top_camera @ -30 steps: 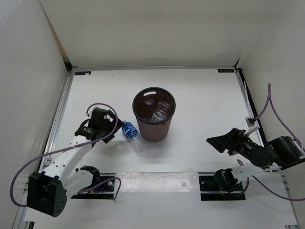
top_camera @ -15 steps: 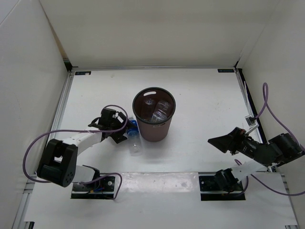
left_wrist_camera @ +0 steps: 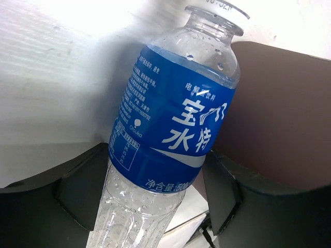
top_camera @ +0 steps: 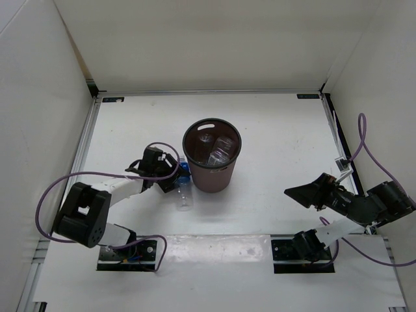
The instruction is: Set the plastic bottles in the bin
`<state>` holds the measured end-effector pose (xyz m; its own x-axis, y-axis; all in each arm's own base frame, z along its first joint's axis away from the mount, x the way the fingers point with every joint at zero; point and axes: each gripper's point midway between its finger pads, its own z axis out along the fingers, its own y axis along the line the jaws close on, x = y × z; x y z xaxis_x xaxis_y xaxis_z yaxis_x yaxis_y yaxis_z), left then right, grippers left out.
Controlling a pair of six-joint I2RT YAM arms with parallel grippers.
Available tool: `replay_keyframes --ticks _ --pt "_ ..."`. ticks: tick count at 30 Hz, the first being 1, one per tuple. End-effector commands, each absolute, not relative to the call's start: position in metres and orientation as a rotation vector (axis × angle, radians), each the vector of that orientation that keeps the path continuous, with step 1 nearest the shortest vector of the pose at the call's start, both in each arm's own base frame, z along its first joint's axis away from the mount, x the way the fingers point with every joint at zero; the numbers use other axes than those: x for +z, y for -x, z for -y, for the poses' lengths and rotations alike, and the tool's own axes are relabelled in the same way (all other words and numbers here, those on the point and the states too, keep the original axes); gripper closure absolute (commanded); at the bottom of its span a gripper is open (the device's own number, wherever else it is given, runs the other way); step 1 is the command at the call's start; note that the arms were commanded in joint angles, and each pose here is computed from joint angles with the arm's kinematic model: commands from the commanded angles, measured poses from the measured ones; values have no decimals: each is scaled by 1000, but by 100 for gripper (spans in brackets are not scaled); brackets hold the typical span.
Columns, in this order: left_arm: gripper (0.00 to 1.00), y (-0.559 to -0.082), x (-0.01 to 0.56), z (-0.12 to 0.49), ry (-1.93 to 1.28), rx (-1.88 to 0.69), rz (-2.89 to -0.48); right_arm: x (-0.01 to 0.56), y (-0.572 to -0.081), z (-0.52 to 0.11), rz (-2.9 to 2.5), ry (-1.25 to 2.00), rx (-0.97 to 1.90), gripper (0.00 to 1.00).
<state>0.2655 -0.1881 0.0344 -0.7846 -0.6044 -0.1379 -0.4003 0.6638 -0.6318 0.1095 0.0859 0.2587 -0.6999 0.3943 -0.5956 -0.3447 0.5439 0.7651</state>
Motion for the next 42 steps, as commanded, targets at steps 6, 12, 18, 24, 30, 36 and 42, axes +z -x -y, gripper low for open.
replay_keyframes --ticks 6,12,18,24,30,36,42 --pt "68 -264 74 182 744 -885 -2444 228 -125 -61 -2020 85 1015 10" --pt "74 -252 172 130 725 -676 -2226 228 -125 -61 -2021 83 1016 10" --pt "74 -253 329 86 600 -596 -1822 228 -124 -61 -2021 80 1021 10" --pt "87 -303 409 119 349 -588 -1758 228 -124 -62 -2020 83 1019 10" --pt "90 -333 471 190 92 -630 -1600 228 -124 -62 -2021 81 1016 10" --pt "93 -334 471 264 -176 -524 -1568 228 -124 -62 -2022 85 1016 10" --pt "94 -342 437 288 -220 -414 -1574 229 -124 -62 -2020 82 1021 10"
